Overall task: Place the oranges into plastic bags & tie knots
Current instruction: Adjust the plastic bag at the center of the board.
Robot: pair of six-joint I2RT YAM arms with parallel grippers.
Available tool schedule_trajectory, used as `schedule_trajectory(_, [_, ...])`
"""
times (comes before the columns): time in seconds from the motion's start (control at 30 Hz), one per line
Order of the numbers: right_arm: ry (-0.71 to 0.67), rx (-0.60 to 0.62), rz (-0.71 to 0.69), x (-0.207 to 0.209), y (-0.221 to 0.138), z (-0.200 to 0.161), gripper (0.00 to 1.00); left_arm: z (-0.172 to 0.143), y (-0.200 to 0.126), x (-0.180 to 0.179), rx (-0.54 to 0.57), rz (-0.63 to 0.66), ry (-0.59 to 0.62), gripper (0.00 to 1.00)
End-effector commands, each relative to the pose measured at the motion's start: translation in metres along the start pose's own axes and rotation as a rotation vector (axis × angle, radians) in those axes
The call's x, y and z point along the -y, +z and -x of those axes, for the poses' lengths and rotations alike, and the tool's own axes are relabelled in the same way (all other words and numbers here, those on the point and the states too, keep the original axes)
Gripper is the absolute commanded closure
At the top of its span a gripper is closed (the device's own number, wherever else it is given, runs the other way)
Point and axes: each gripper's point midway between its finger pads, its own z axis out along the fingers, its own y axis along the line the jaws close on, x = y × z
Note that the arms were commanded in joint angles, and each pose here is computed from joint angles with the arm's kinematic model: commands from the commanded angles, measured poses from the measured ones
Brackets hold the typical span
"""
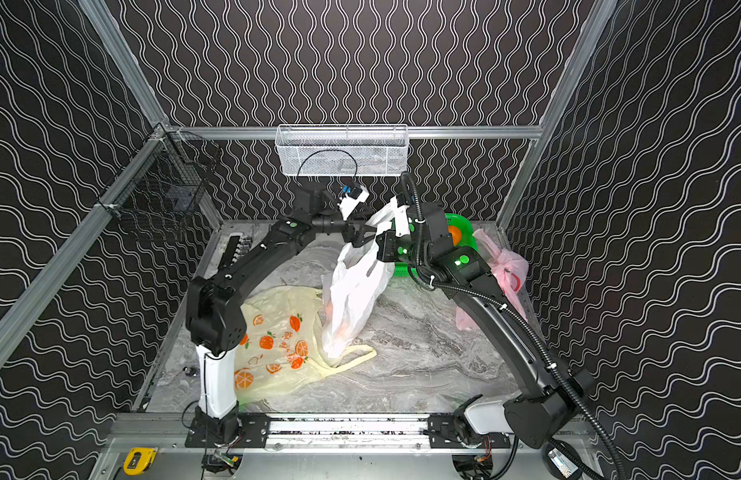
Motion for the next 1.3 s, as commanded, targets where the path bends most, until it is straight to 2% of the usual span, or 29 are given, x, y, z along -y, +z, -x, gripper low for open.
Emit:
schedule_trajectory(0.0, [0.018,0.025,-0.002,0.0,-0.003,0.004,0.96,-0.004,0.014,-0.01,-0.01,0.038,0.004,0.01])
schedule_trajectory(0.03, [0.019,0.025,-0.014,0.002,-0.004,0.003,0.96,-0.004,0.017,-0.017,-0.006,0.064,-0.012,0.02])
schedule_trajectory(0.07, [0.016,0.024,-0.027,0.005,-0.004,0.003,0.96,-0.003,0.018,-0.023,0.002,0.081,-0.025,0.09])
schedule_trajectory(0.23, [-0.017,0.043,-0.152,0.024,-0.016,0.009,0.96,0.015,0.012,-0.042,0.04,0.203,-0.067,0.72])
schedule_trajectory(0.33, [-0.011,0.099,-0.199,0.034,-0.03,0.023,0.97,0.036,-0.015,-0.053,0.035,0.354,-0.067,0.98])
schedule_trajectory(0.5, [-0.069,0.195,-0.169,0.035,-0.052,0.051,0.96,0.073,-0.078,-0.049,0.044,0.566,-0.093,1.0])
schedule_trajectory(0.6, [-0.172,0.205,-0.129,0.028,-0.054,0.063,0.94,0.083,-0.113,-0.035,0.069,0.641,-0.137,1.0])
schedule_trajectory(0.8, [-0.392,0.24,-0.017,0.006,-0.051,0.064,0.86,0.066,-0.161,-0.002,0.147,0.739,-0.314,1.0])
schedule_trajectory(0.87, [-0.436,0.22,0.034,0.001,-0.044,0.054,0.77,0.05,-0.164,0.011,0.152,0.758,-0.359,1.0])
schedule_trajectory(0.93, [-0.436,0.191,0.073,-0.001,-0.035,0.044,0.52,0.031,-0.164,0.022,0.142,0.779,-0.371,1.0])
schedule_trajectory(0.97, [-0.429,0.172,0.099,-0.003,-0.03,0.038,0.35,0.02,-0.165,0.025,0.14,0.788,-0.386,1.0])
schedule_trajectory(1.03, [-0.397,0.17,0.12,-0.004,-0.029,0.033,0.16,0.002,-0.169,0.025,0.137,0.82,-0.431,1.0])
schedule_trajectory(1.13, [-0.34,0.287,0.104,-0.002,-0.049,0.042,0.0,-0.011,-0.171,0.026,0.125,0.832,-0.45,1.0])
schedule_trajectory(1.2, [-0.301,0.4,0.092,0.002,-0.065,0.046,0.0,-0.011,-0.171,0.026,0.118,0.834,-0.441,1.0])
schedule_trajectory(1.27, [-0.275,0.451,0.097,0.007,-0.074,0.035,0.0,-0.011,-0.172,0.024,0.105,0.842,-0.435,1.0])
